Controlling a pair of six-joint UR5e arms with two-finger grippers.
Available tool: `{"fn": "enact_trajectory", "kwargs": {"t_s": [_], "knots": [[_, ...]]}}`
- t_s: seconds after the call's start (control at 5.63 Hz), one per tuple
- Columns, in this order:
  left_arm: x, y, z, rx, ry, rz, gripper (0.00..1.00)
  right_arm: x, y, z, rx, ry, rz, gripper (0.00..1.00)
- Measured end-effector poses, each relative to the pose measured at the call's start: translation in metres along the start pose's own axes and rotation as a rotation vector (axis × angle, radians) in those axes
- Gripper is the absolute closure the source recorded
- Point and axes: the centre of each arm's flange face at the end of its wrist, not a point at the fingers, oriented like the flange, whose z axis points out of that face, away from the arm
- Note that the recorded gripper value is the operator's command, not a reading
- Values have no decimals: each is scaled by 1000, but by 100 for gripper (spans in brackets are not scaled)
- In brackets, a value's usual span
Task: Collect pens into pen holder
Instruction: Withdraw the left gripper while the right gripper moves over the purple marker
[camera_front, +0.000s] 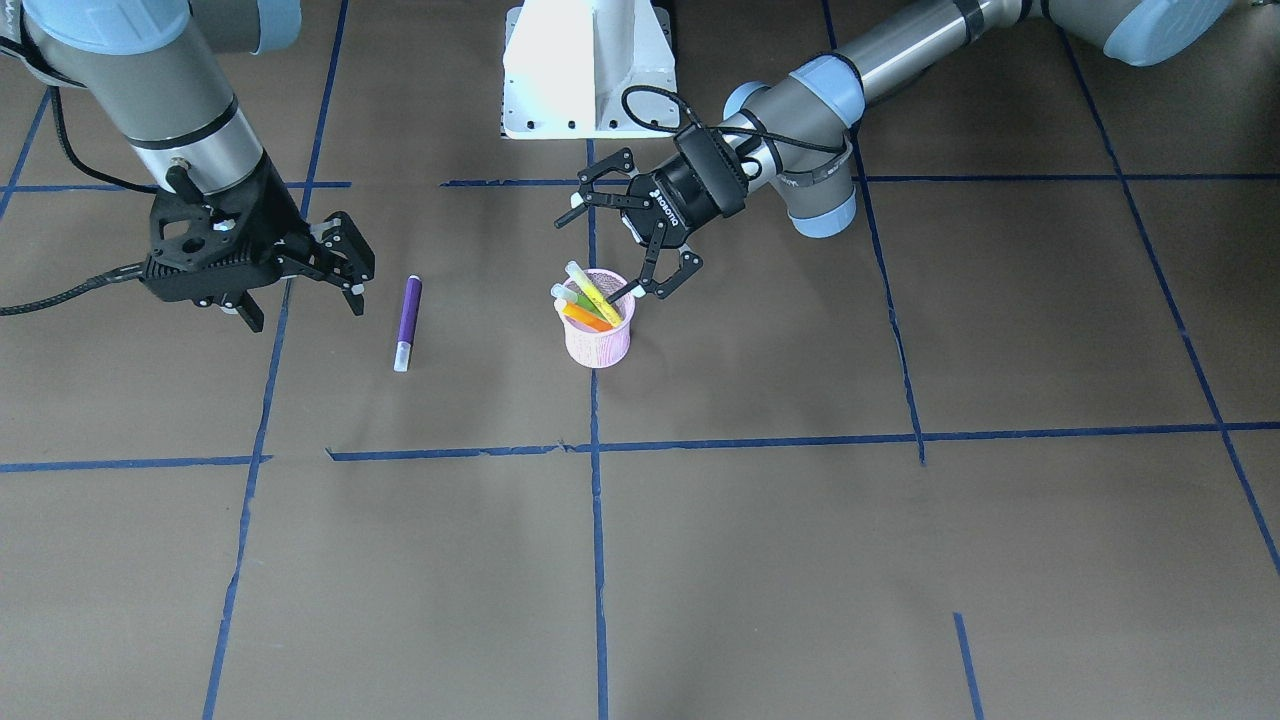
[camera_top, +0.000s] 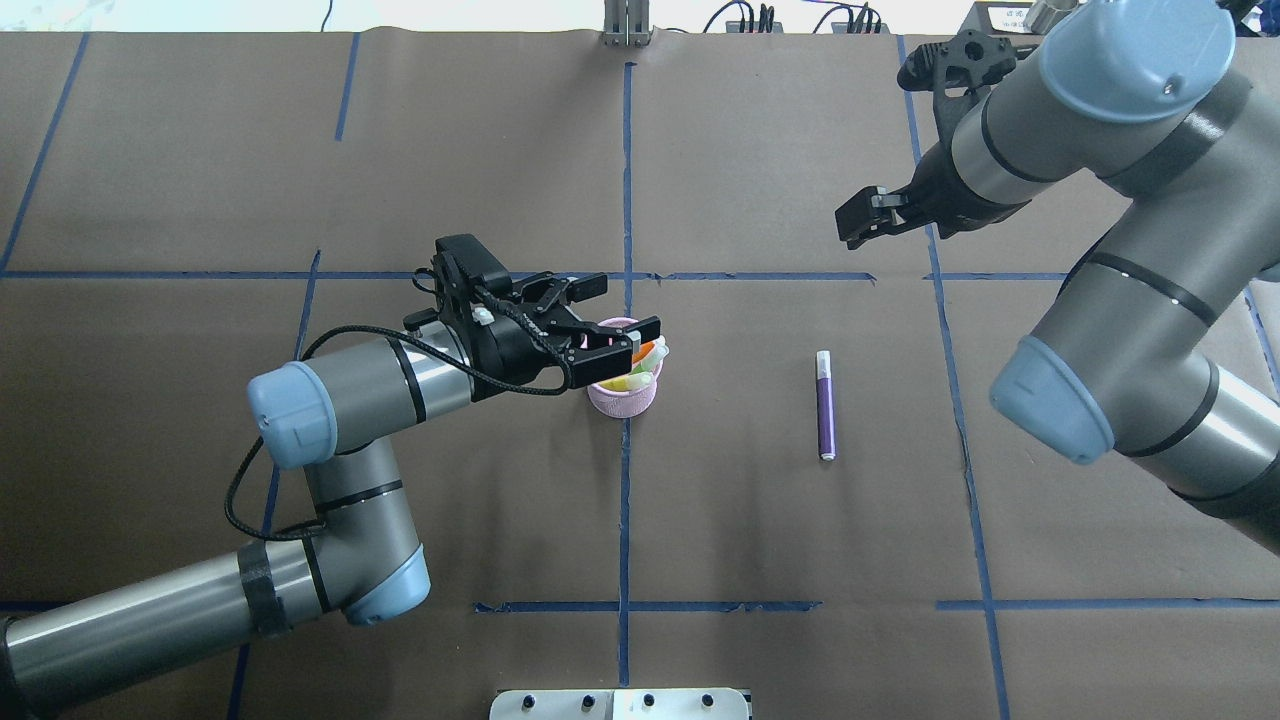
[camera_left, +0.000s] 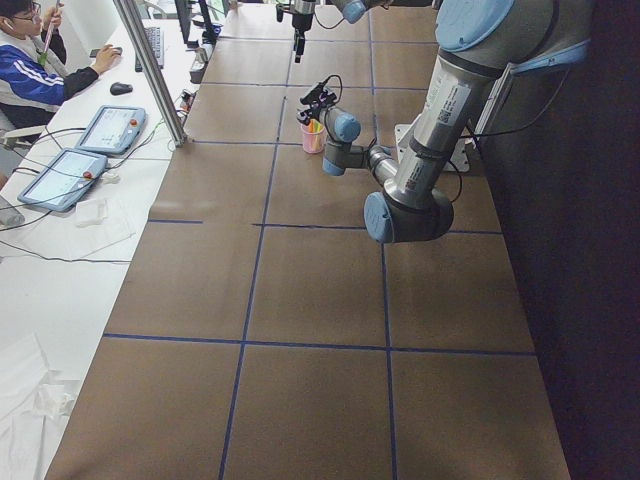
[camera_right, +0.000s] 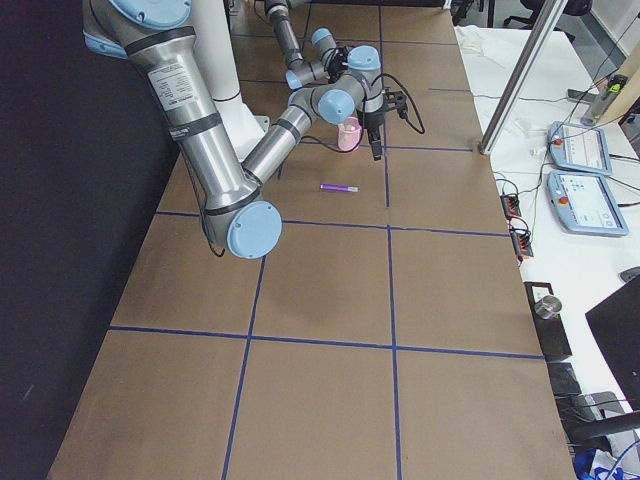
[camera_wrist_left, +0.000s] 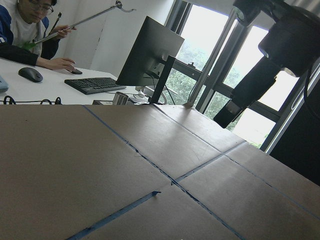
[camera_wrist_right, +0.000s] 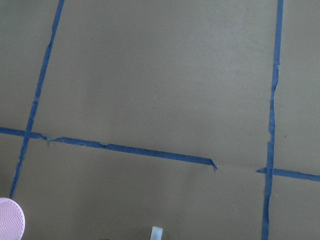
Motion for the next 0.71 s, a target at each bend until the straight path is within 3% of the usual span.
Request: {"fn": "enact_trajectory", "kwargs": {"t_s": [0.18,0.36,0.71], "knots": [[-10,-28,-1,-74,-20,-36,0,-23,16,16,35,-8,-9,0],[-25,-67,-10,-176,-28,-89,0,-40,33,36,37,-13,0,0],[-76,-130,-51,-419,-45,-202,0,-34,43,95,-44,53,32,0]]}}
